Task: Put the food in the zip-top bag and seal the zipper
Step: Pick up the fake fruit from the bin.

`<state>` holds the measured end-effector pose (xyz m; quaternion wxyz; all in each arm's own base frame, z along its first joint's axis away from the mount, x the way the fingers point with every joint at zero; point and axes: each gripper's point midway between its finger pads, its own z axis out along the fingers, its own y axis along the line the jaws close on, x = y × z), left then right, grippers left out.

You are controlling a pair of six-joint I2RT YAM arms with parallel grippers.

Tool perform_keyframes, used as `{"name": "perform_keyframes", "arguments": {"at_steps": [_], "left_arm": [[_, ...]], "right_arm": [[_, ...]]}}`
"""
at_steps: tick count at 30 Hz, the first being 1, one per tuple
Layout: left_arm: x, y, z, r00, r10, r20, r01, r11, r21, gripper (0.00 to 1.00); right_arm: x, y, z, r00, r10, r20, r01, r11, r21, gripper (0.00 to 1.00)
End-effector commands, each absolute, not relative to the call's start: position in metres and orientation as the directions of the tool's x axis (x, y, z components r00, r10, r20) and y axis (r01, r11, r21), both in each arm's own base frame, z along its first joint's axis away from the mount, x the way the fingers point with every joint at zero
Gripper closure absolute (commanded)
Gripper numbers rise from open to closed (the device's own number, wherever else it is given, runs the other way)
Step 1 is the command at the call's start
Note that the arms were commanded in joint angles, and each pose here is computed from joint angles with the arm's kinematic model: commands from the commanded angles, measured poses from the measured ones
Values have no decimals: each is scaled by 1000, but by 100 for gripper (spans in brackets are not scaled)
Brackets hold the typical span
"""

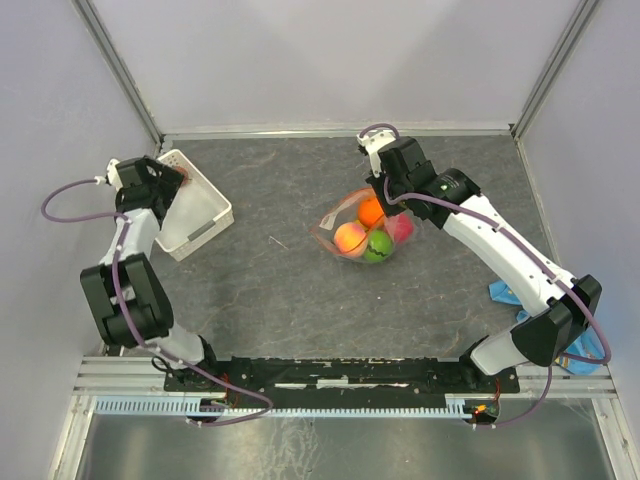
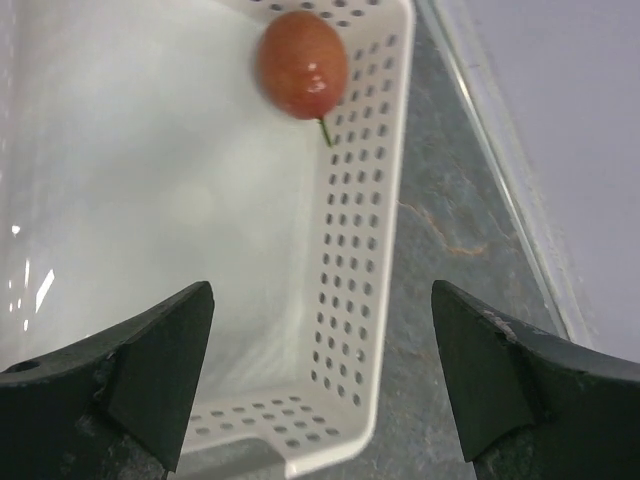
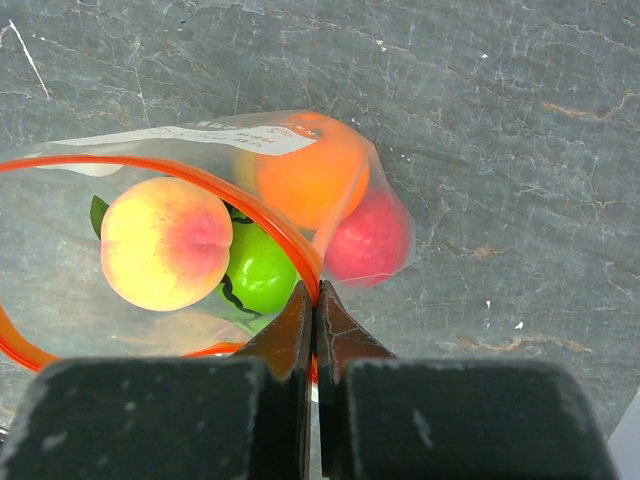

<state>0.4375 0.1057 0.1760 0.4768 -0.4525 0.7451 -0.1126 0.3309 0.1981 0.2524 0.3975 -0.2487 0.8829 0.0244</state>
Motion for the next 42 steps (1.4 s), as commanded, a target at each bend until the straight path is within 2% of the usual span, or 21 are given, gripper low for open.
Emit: {"name": "perform_keyframes", "arguments": {"at_steps": [1, 9, 17, 25, 36, 42], "left_arm": [[470, 126, 174, -44, -818, -574, -552, 498, -668, 6], [509, 154, 131, -23, -833, -554, -607, 452, -654, 6], [549, 174, 100, 38, -868, -495, -598, 377, -707, 7], [567, 181, 73, 32, -879, -476, -603, 362, -710, 11], [577, 180, 53, 14, -895, -446, -585, 354, -730, 24], [573, 176, 62, -24, -874, -485, -569, 410, -713, 35]], "right_arm": [[336, 195, 279, -502, -377, -778, -429, 890, -155, 98], [338, 192, 277, -507, -381, -773, -418, 893, -166, 98], [345, 186, 266, -537, -405, -740, -394, 896, -204, 98], [347, 188, 262, -544, -411, -732, -397, 894, -208, 98], [351, 190, 255, -559, -421, -715, -398, 892, -214, 98], [352, 192, 255, -559, -419, -715, -402, 892, -209, 98]]}}
